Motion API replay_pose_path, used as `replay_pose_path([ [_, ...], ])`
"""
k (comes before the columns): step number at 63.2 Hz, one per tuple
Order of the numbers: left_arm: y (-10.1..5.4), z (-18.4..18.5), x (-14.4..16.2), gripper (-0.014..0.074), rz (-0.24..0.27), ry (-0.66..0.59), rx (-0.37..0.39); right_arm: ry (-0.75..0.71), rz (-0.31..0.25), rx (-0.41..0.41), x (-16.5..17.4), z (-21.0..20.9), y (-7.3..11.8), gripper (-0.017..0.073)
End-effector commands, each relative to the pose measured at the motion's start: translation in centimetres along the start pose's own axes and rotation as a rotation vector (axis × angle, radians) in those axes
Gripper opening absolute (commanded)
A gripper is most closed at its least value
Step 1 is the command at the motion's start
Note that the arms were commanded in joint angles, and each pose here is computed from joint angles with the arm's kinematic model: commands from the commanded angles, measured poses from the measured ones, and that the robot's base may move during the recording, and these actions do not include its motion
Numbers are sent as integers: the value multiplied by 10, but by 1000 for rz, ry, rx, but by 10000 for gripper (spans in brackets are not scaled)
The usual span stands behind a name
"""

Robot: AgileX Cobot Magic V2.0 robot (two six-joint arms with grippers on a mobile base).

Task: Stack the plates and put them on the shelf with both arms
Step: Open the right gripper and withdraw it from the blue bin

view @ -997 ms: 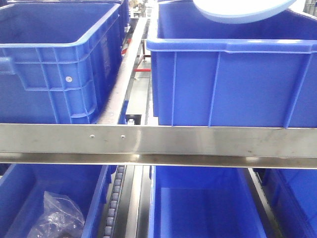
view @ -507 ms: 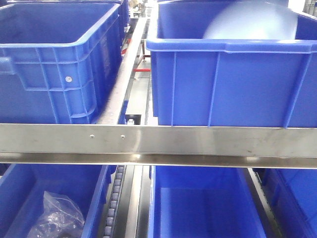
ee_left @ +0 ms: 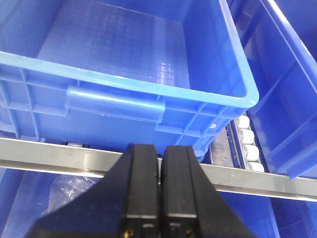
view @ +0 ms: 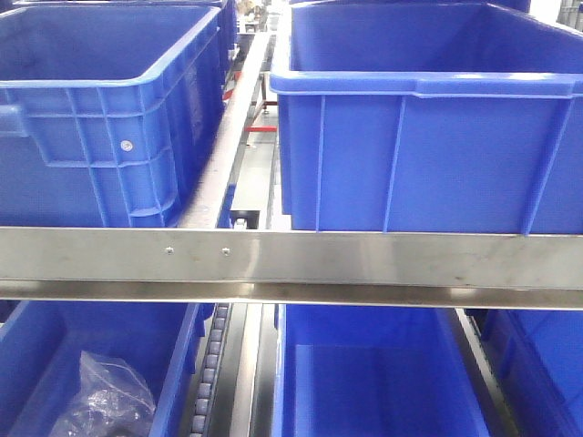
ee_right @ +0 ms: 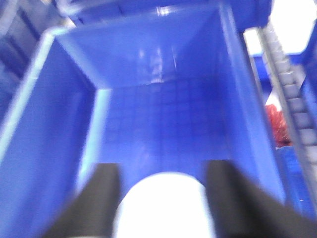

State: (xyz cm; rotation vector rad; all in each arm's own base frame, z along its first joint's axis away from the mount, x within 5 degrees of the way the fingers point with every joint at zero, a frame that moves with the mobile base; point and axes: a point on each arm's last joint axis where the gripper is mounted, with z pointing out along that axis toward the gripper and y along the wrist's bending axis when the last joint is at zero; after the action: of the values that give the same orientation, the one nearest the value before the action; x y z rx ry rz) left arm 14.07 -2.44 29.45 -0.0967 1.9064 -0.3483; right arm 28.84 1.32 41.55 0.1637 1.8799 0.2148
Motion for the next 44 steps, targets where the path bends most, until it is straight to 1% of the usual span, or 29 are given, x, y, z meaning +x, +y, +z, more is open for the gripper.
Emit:
replay_pose_path([
  [1,-3,-3,-16,90,-2,-105,8,-176,-8,-27,-12,-50,2,189],
  [5,-3,-3,-16,90,-2,-105,8,-202,-8,-32,3,-73,-1,53],
  [6,-3,-3,-16,90,-2,-105,8,-211,-8,-33,6,-78,-1,35],
  [9,-3,-3,-16,90,-2,-105,8,-237,-8,-37,20,-96,-4,65],
  [17,-3,-3,-16,90,-2,-105,8,-286,-8,-45,58,-130,-12,56],
  [23,-3,-3,-16,90,-2,-105,8,-313,-8,-50,78,-147,-16,56],
  [32,-3,-3,-16,90,-2,-105,8,-325,-9,-53,95,-159,-19,56],
  [44,-3,-3,-16,90,-2,-105,8,-303,-9,-50,98,-159,-20,56],
])
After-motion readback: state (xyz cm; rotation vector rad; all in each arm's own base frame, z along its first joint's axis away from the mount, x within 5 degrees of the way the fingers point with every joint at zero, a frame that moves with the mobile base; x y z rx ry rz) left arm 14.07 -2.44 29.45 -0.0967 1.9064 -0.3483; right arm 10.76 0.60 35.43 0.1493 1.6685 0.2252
